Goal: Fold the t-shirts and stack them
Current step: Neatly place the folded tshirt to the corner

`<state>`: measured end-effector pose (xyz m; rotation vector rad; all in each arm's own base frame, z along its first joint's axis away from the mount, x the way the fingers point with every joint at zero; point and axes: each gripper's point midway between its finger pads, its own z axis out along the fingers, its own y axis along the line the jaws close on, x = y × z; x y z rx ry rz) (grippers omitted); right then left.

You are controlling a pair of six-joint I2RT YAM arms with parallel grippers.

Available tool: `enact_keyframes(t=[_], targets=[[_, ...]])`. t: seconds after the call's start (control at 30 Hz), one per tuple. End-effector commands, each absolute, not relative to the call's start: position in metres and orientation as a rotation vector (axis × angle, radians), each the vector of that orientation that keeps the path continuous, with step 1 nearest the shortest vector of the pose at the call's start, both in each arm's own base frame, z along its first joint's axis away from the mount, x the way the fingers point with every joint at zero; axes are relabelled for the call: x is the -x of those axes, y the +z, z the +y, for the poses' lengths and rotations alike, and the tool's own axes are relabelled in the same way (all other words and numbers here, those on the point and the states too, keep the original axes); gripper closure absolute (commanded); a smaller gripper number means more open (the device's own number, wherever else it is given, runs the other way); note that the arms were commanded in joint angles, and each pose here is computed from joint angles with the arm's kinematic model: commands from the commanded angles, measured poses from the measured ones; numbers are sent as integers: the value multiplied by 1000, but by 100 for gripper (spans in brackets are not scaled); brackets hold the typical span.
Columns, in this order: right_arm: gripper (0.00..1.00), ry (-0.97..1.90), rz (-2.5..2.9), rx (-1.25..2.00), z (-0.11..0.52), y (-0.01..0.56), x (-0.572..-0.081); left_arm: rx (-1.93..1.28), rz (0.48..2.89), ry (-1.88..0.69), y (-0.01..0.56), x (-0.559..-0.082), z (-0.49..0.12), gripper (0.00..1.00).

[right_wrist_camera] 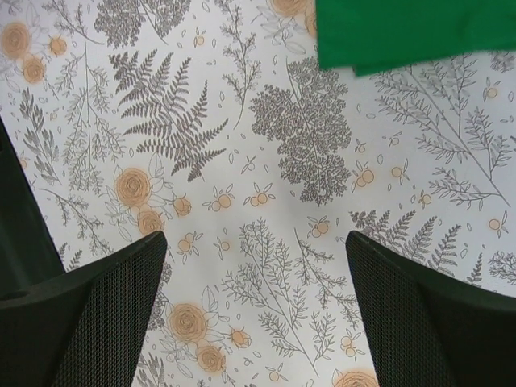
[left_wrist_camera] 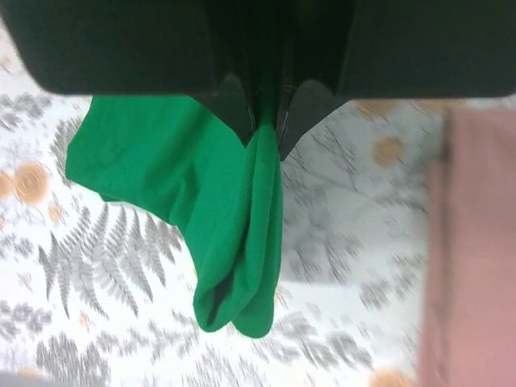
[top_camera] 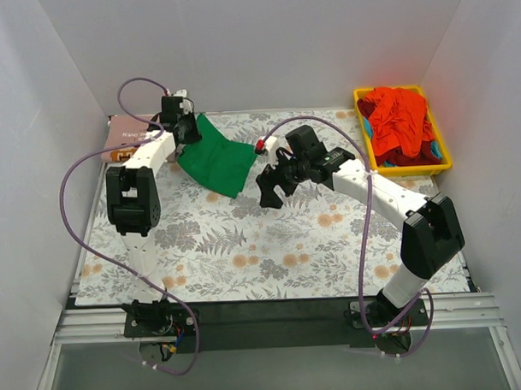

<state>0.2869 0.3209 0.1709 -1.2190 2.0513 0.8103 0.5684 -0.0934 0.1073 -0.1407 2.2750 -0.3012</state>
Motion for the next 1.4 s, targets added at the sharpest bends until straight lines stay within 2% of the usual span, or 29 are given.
enact_keyframes(t=[0.0,0.27,0.47,0.9,0.97,1.0,1.37], targets=[[2,830,2003,1239,321,179,-283,42,2152,-181,156,-602,-63,100],[2,856,2014,1244,324,175,-283,29,2040,-91,201,-645,-21,100],[2,868,2023,1241,326,174,-284,-23,2016,-119,217,-641,-19,100],[2,883,2032,1237,328,172,-284,-126,1856,-73,294,-635,-19,100],[2,882,2033,1238,329,172,-284,-127,1842,-53,300,-634,-16,100],[2,883,2033,1240,329,171,-284,-104,1835,-23,305,-634,5,100],[2,894,2045,1235,332,169,-286,-109,1805,-6,323,-627,9,100]])
